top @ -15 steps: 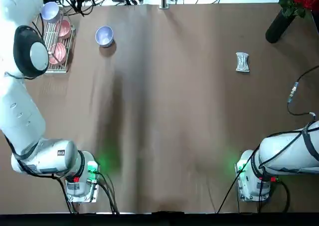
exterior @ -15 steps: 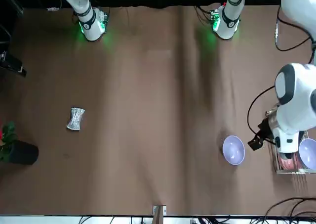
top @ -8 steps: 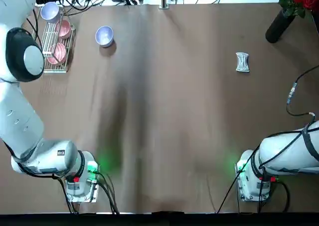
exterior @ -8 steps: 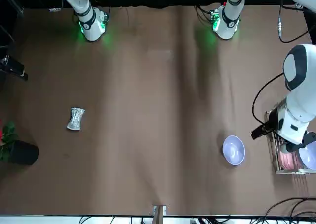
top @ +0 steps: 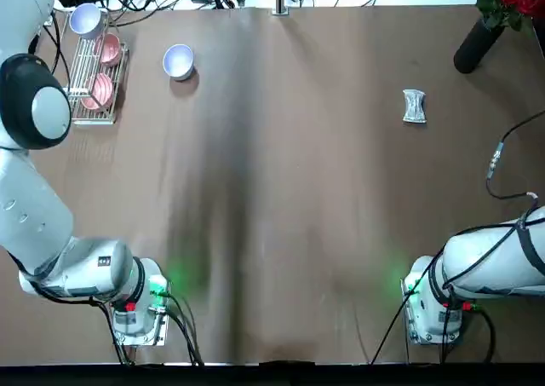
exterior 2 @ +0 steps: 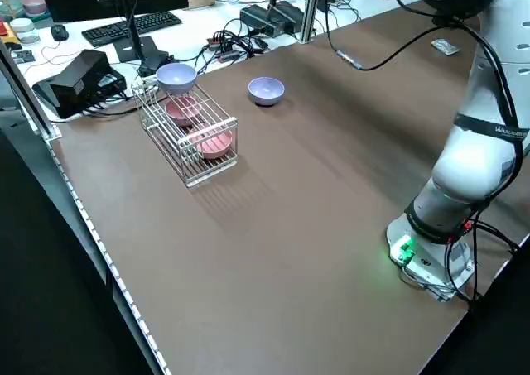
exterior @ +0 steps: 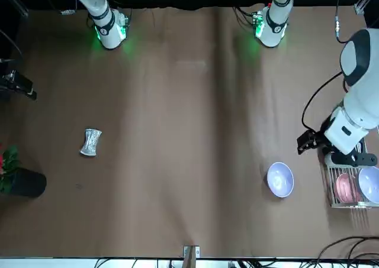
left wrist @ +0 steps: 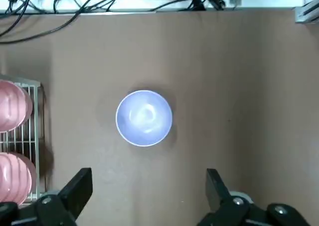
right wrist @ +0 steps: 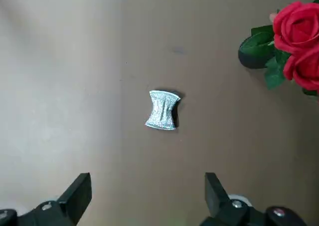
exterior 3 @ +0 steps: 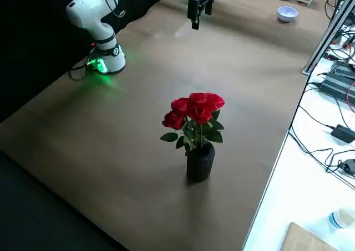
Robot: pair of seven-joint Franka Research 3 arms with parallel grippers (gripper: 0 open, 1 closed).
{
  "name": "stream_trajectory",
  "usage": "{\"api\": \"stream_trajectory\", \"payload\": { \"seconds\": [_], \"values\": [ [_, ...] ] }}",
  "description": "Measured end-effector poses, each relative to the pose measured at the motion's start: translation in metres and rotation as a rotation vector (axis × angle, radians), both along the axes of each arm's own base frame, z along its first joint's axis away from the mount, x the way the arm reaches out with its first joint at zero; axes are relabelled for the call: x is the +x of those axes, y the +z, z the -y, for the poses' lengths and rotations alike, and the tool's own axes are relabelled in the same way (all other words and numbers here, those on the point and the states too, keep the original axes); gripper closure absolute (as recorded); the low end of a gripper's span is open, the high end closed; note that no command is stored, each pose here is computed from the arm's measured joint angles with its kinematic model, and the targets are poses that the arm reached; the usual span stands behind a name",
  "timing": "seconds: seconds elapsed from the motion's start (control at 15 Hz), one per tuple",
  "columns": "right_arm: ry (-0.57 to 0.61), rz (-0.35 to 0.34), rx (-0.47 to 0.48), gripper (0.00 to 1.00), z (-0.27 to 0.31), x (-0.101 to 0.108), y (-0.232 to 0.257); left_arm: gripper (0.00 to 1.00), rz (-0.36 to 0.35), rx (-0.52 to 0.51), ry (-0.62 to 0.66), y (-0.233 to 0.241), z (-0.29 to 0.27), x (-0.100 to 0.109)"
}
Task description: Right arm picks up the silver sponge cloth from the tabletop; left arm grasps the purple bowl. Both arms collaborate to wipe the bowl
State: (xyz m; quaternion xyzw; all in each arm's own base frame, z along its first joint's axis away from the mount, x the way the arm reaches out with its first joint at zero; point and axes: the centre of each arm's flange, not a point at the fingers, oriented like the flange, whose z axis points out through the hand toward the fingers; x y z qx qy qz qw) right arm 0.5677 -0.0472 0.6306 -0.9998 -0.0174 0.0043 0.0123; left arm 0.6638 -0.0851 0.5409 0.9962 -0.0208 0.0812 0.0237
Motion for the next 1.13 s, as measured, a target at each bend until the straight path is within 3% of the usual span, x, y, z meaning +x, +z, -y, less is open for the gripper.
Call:
{"api": "stream_trajectory", "payload": {
  "seconds": [0.13, 0.27, 0.4, 0.67, 1.13],
  "values": [
    [0.0, -0.003, 0.0, 0.0, 0.0, 0.0, -0.002, 0.0, -0.016, 0.004, -0.022, 0.01, 0.007, -0.009],
    [0.0, -0.003, 0.0, 0.0, 0.0, 0.0, -0.003, 0.0, -0.1, 0.017, -0.042, 0.014, 0.017, -0.026],
    [-0.001, -0.002, 0.0, 0.0, 0.001, 0.0, -0.003, 0.0, -0.127, 0.029, -0.063, 0.013, 0.031, -0.043],
    [-0.002, 0.003, -0.001, 0.0, 0.001, -0.001, -0.002, 0.0, -0.098, 0.054, -0.074, 0.012, 0.039, -0.078],
    [-0.003, 0.006, -0.001, 0.0, 0.002, 0.0, -0.003, 0.0, -0.054, 0.057, -0.061, 0.038, 0.029, -0.085]
  ]
}}
